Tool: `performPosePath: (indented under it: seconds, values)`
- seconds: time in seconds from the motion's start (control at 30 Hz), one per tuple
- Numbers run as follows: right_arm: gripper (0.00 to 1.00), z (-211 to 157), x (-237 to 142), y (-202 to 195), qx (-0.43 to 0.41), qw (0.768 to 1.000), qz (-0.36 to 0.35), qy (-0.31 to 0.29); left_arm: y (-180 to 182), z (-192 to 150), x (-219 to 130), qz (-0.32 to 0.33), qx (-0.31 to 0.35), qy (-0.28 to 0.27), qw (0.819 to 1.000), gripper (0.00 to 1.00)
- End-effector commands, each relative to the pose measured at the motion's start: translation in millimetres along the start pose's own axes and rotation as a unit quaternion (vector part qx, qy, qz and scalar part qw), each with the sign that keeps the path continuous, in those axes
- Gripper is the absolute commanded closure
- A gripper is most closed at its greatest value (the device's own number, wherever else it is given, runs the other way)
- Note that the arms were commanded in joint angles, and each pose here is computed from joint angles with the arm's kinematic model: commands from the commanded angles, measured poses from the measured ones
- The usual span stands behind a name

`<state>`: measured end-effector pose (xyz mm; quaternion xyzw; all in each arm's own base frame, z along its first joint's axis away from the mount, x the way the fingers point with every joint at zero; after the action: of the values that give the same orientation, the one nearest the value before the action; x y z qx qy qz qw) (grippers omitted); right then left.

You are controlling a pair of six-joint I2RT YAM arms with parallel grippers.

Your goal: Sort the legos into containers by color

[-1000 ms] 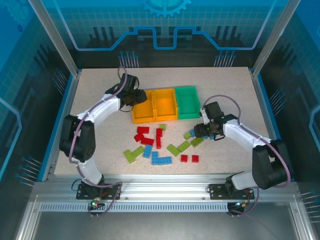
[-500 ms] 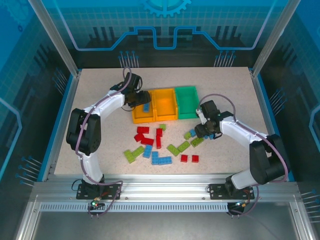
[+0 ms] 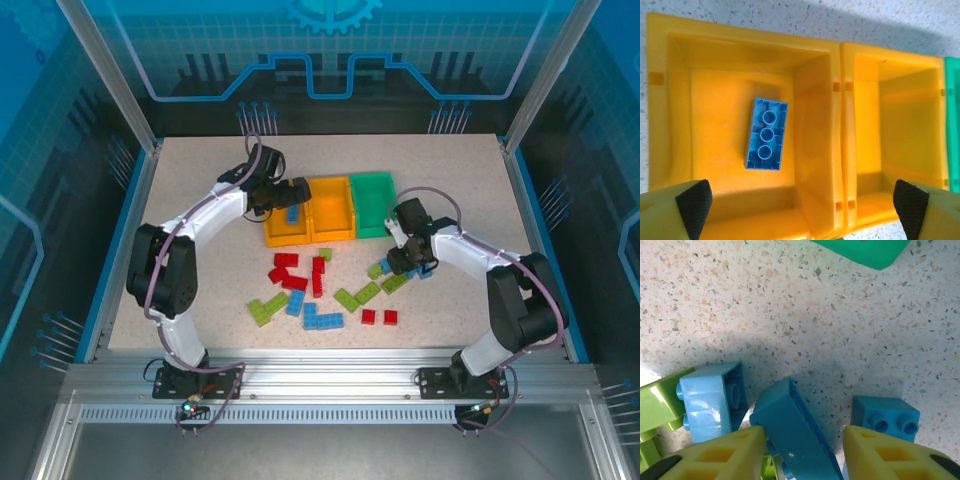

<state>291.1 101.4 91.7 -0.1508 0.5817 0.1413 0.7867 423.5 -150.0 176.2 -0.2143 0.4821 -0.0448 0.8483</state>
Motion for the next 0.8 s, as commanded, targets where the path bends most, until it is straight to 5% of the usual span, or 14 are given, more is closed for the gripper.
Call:
performPosePath:
  seconds: [0.0,0.23,0.47,0.77]
  values:
    - [0.58,-1.8,5.3,5.6,-0.018,1.000,0.002,0.020,-7.1,0.9,-21.1,-0.016,-0.004,-0.020,1.000,0.01]
    - [0.67,-1.4,8.5,6.0,-0.024,0.999,-0.001,0.027,-6.3,0.4,-32.1,-0.015,-0.006,-0.028,0.999,0.01]
    - [0.53,-2.3,6.7,2.9,-0.016,0.999,-0.021,0.024,0.3,-6.9,-30.8,-0.006,-0.009,-0.022,1.000,0.01]
    - [0.53,-5.6,8.1,7.5,-0.020,0.999,-0.005,0.031,3.7,-11.4,-30.3,0.000,-0.010,-0.018,1.000,0.01]
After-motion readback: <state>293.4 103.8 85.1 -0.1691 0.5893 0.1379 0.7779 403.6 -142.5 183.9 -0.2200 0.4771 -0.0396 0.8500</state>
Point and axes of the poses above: each hand's point on the last joint's axis, 136 mm out from that joint toward the fingers, its own x axis out along the fingers, its own y axis along the line the jaws close on, z = x × y, the point moved 5 cm from there along -x, back along the fingers
